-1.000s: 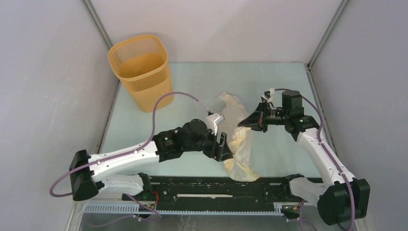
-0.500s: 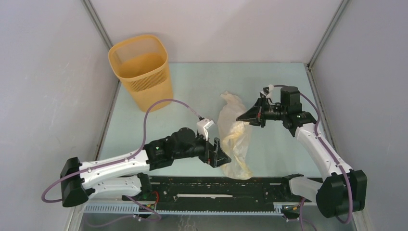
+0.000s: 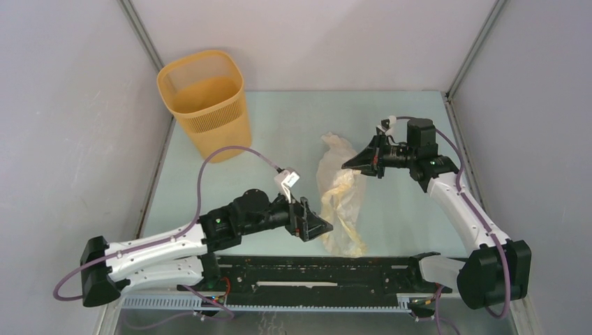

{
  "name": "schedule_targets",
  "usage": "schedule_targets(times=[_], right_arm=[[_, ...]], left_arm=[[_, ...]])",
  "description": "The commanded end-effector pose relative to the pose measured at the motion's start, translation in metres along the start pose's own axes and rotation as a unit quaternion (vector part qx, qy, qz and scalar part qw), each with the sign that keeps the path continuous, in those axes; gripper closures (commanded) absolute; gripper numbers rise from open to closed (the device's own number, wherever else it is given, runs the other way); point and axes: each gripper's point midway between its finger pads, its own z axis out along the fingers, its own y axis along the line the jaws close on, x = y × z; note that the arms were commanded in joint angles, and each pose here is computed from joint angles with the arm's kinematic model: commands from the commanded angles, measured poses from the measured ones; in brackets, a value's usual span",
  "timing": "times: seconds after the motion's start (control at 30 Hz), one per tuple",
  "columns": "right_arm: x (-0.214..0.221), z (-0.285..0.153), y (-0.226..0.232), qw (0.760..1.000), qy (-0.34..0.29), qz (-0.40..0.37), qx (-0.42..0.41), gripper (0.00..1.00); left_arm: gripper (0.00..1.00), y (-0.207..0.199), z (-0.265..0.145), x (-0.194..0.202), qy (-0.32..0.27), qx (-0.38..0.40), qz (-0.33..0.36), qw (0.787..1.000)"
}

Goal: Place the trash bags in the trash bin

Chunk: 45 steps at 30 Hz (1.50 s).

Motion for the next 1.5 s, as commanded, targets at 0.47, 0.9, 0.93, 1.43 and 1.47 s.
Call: schedule_targets(times=[0.47, 0.9, 0.93, 1.43, 1.47], right_arm=[[0.002, -0.005, 0.028, 0.999, 0.010, -0.022, -0.036, 1.00], [0.010, -0.007, 0.028, 0.999, 0.015, -0.029, -0.033, 0.96], [0.010, -0.008, 0.026, 0.999, 0.014, -0.032, -0.030, 0.94], [0.017, -0.017, -0.024, 0.917, 0.015, -0.303, 0.259, 0.21], [0.018, -0.019, -0.025, 0.907, 0.011, -0.317, 0.277, 0.19]], left_arm=[[0.12, 0.008, -0.008, -0.016, -0.041, 0.027, 0.020, 0.999], [0.70, 0.036, 0.015, -0.060, -0.053, -0.076, 0.002, 0.996], [0.76, 0.034, 0.009, -0.065, -0.059, -0.078, 0.001, 0.995], [1.00, 0.062, -0.103, -0.117, -0.155, -0.265, -0.136, 0.942], [1.00, 0.061, -0.103, -0.120, -0.155, -0.265, -0.137, 0.942]])
